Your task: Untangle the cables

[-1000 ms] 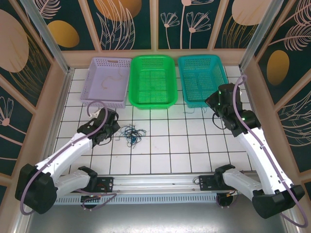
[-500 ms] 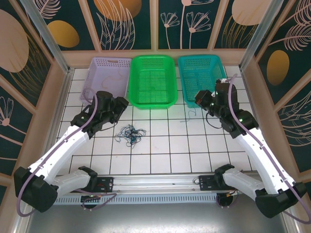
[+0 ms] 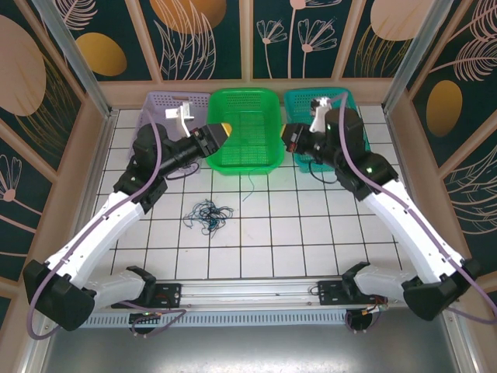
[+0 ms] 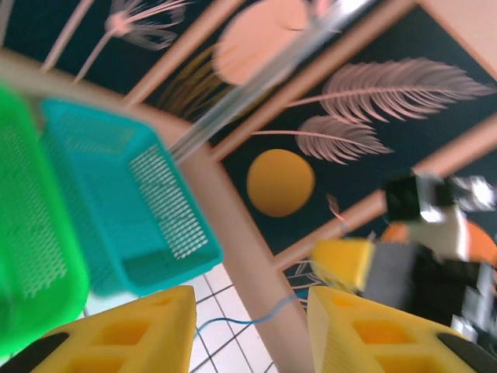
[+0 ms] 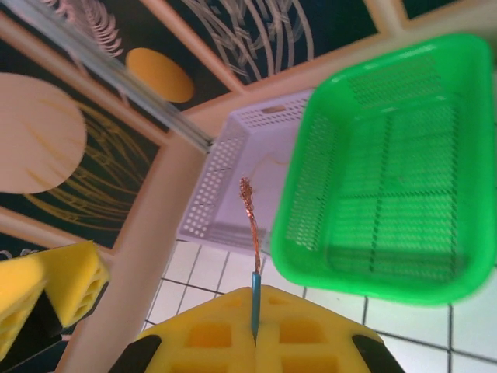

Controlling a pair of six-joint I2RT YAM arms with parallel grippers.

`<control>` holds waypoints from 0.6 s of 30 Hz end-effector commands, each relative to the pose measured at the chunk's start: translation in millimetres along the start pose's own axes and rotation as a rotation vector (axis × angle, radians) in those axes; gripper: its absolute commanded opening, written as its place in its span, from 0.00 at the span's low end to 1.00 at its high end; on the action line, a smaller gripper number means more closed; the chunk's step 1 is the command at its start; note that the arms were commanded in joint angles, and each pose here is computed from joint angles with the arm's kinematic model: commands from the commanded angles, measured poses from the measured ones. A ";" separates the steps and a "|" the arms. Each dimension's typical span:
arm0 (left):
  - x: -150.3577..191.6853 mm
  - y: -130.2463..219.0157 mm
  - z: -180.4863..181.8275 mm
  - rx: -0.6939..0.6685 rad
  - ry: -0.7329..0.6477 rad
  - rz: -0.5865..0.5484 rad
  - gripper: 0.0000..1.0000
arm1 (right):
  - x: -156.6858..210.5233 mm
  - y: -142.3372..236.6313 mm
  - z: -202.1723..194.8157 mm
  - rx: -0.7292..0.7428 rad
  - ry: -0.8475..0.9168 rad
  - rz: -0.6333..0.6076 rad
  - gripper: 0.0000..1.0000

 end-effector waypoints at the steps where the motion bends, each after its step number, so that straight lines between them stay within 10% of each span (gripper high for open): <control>1: -9.2 1.3 -32.5 0.182 -0.375 -0.005 0.48 | -15.9 -6.2 22.8 -0.111 0.099 0.018 0.00; 18: -4.3 -28.3 -15.8 0.143 -0.689 0.017 0.67 | -35.4 -53.7 45.2 -0.244 0.014 0.166 0.00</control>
Point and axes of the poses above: each hand's point on the last joint's axis, 136 mm out from that joint toward the fingers, its own y axis back along the fingers, its own z axis along the line the jaws close on, x = y × z, the point moved 8 cm from there along y, back along the fingers, and after that the axes turned 1 degree about y, right-handed, at the moved point
